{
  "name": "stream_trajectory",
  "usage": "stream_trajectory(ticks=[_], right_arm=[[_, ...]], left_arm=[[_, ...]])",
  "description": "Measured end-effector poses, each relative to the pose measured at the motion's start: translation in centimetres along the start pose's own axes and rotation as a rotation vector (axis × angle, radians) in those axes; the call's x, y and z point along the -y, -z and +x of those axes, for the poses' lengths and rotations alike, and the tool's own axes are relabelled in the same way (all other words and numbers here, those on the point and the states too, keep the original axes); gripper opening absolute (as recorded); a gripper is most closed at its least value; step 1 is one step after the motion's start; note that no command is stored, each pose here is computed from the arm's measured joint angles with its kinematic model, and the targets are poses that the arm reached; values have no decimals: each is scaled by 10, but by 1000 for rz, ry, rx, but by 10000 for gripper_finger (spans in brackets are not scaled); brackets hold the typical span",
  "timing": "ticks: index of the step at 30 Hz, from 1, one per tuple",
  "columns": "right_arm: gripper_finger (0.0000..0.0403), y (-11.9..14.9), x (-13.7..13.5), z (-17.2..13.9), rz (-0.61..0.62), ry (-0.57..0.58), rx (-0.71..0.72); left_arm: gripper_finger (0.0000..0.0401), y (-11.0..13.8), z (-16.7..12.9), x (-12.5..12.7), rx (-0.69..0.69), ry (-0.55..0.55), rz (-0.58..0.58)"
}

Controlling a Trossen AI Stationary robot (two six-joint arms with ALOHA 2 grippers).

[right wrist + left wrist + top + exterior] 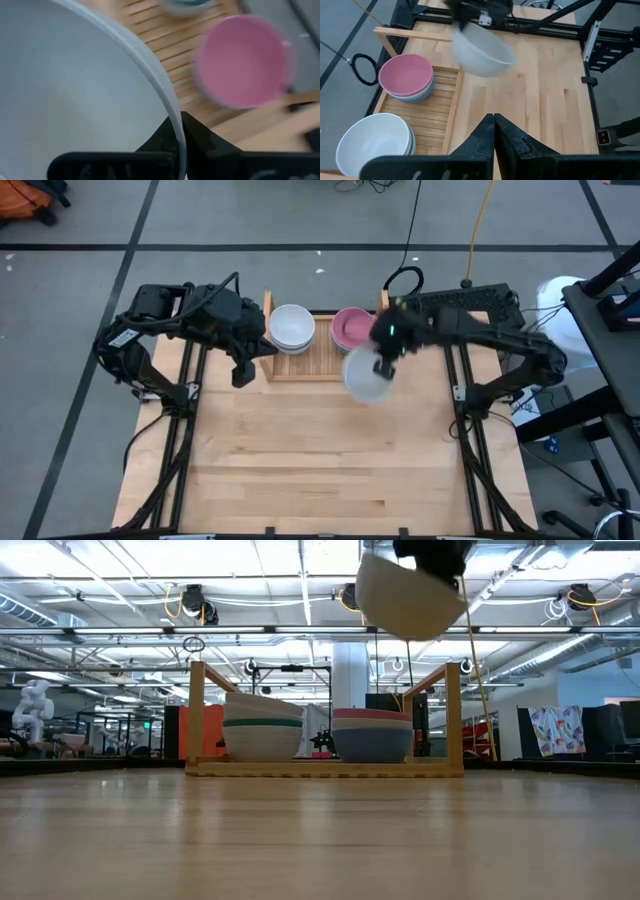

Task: Place and stack bowls onto a shelf
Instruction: Stack the white bowl on top of the pink bowl on the shelf

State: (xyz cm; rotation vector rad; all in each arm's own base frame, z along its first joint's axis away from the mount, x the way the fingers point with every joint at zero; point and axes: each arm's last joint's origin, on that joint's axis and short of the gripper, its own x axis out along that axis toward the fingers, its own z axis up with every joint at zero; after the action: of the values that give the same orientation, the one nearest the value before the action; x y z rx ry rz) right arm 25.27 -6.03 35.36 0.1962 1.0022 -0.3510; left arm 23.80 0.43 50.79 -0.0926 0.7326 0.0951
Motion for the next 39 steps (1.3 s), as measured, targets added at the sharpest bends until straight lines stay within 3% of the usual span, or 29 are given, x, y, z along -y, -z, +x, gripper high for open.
stream_trajectory(ticks=[7,19,28,39], right_arm=[[0,-19,64,10,-21,-28,115],[0,-39,142,72,-11,13,188],[0,-29,173,107,43,20,88],[0,-19,182,118,53,6,2]], left_arm=[[8,-1,0,-3,11,-21,-58],[8,-3,0,-25,22,-95,-186],[8,-3,-1,-40,28,-138,-242],[8,-3,-2,-51,32,-171,-273]])
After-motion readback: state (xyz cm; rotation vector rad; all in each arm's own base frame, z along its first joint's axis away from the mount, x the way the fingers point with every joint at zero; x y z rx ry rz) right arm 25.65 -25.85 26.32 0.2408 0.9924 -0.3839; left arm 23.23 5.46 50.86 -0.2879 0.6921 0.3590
